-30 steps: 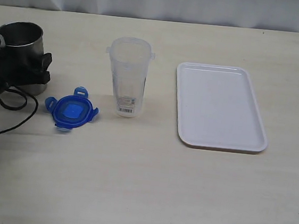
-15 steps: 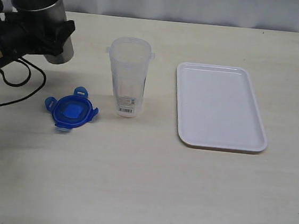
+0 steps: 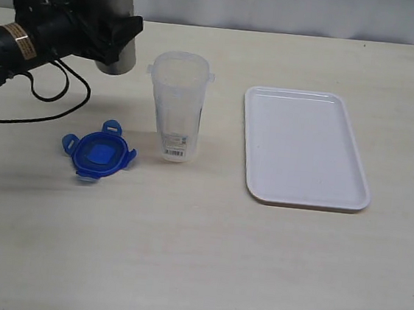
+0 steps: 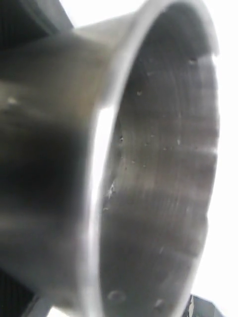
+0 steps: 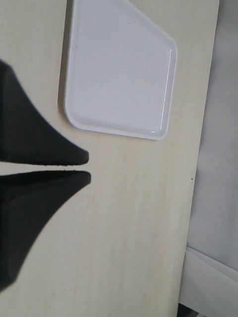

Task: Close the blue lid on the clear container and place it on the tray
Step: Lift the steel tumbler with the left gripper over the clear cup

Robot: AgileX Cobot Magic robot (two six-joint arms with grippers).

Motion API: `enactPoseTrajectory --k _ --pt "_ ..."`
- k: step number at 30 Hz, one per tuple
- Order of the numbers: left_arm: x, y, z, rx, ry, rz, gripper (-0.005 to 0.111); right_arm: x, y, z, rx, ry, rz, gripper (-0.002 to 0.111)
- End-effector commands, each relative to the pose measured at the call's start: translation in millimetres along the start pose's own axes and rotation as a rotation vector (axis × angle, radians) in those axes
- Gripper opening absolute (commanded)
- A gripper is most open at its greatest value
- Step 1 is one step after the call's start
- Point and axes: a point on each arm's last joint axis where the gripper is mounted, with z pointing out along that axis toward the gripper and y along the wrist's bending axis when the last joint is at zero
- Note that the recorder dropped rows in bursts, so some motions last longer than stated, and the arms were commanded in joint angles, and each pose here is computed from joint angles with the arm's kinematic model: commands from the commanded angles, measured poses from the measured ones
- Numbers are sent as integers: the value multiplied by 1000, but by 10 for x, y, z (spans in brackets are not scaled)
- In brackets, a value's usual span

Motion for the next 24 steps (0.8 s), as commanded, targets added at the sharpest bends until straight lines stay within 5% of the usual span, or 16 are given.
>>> enactPoseTrajectory --k 1,16,24 --pt "-193 -142 129 53 -73 32 0 3 -2 -1 6 -1 4 4" --pt "-198 -304 229 117 -48 124 0 3 -2 -1 6 -1 4 4" --pt "-195 -310 228 120 -55 292 0 3 -2 -1 6 -1 4 4"
